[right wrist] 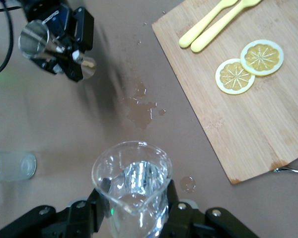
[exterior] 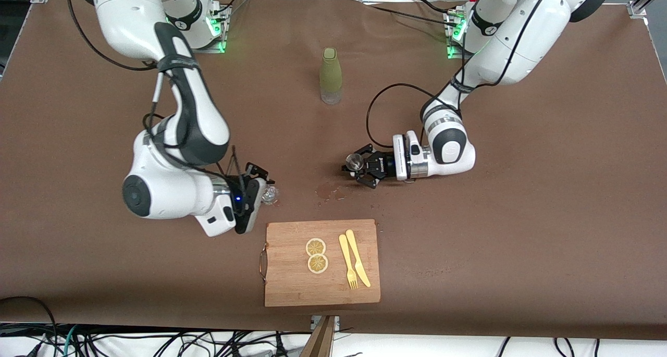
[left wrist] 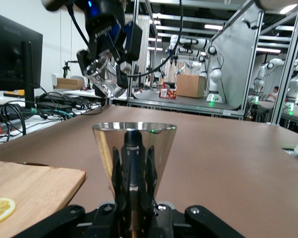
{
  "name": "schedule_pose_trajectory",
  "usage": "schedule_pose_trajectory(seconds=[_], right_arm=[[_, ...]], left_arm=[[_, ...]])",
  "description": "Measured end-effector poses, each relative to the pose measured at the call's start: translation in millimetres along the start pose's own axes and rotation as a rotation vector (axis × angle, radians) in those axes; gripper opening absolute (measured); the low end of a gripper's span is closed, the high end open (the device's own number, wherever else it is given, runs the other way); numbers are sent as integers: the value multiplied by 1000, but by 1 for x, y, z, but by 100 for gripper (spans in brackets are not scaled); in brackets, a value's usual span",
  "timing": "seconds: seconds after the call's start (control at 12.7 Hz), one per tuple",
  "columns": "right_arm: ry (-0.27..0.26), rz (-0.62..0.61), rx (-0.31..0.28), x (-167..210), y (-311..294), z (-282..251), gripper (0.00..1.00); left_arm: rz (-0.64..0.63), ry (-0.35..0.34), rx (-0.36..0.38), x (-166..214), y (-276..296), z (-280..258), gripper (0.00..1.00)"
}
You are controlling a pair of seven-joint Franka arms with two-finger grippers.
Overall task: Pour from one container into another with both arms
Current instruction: 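Bring the glass over the jigger and tilt it with the right gripper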
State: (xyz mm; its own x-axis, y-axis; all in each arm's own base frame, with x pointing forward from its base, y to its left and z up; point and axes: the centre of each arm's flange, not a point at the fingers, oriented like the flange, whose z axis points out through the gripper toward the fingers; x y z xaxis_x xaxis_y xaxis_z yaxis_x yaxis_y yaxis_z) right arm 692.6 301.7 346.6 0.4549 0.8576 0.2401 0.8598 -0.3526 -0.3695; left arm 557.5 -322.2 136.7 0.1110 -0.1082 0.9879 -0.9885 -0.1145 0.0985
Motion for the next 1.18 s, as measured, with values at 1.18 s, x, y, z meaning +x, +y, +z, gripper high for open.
schedule_pose_trajectory(seconds=[1.18], right_arm=[[-233,-13,-135,66,-95,68,49]], left_arm=[[11,-36,42,-33,-23,38,8]])
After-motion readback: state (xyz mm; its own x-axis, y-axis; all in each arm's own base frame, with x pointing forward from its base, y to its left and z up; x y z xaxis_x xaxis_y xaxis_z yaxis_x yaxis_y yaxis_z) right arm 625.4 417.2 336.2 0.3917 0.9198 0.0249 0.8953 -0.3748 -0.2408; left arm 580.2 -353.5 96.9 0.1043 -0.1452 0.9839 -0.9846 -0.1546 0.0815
